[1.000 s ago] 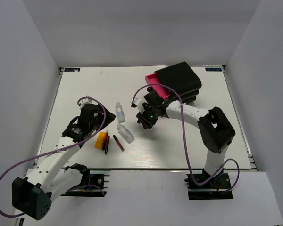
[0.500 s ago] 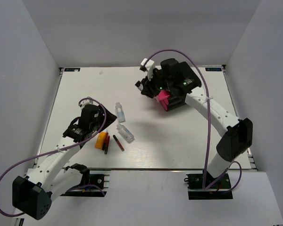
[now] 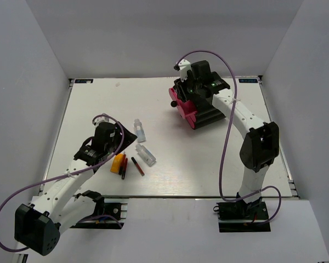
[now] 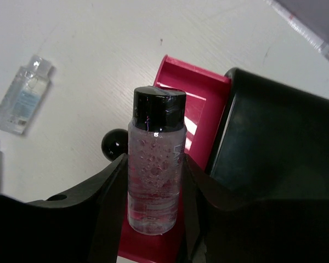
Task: Organize the makeup
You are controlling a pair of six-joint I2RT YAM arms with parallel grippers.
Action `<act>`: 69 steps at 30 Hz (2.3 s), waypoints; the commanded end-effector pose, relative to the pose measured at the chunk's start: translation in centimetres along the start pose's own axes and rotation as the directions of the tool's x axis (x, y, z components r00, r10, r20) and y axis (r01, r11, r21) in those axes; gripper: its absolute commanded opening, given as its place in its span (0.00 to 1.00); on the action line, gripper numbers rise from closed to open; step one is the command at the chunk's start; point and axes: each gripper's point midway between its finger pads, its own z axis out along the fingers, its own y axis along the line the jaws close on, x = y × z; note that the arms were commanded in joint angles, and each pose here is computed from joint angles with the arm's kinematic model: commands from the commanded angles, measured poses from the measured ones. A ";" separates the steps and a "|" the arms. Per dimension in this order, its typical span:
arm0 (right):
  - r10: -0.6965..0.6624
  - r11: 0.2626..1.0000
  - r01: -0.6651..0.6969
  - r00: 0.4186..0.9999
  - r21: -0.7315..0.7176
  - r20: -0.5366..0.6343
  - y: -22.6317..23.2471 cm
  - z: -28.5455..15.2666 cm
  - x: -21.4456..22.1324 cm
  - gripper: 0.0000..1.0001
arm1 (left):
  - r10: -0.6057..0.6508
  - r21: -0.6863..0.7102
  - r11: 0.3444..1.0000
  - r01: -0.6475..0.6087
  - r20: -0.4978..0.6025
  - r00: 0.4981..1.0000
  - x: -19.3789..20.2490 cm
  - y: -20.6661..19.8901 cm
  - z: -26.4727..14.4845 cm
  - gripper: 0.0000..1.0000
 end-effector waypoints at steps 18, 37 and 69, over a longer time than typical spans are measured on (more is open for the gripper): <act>0.032 0.999 -0.033 0.999 0.033 0.020 -1.4 -1.2 -1.3 0.62 | -0.014 -0.006 1.000 0.014 -0.072 0.997 1.2 -0.4 1.1 0.73; 0.026 0.999 -0.019 0.986 -0.043 0.167 -0.4 -5.1 -2.8 0.26 | -0.051 -0.179 0.984 0.002 -0.271 0.961 4.6 1.2 4.6 0.62; 0.087 0.996 -0.086 0.984 -0.013 0.152 -2.4 -6.2 -0.4 0.29 | -0.042 -0.273 0.957 -0.102 -0.476 0.879 10.4 3.3 8.2 0.19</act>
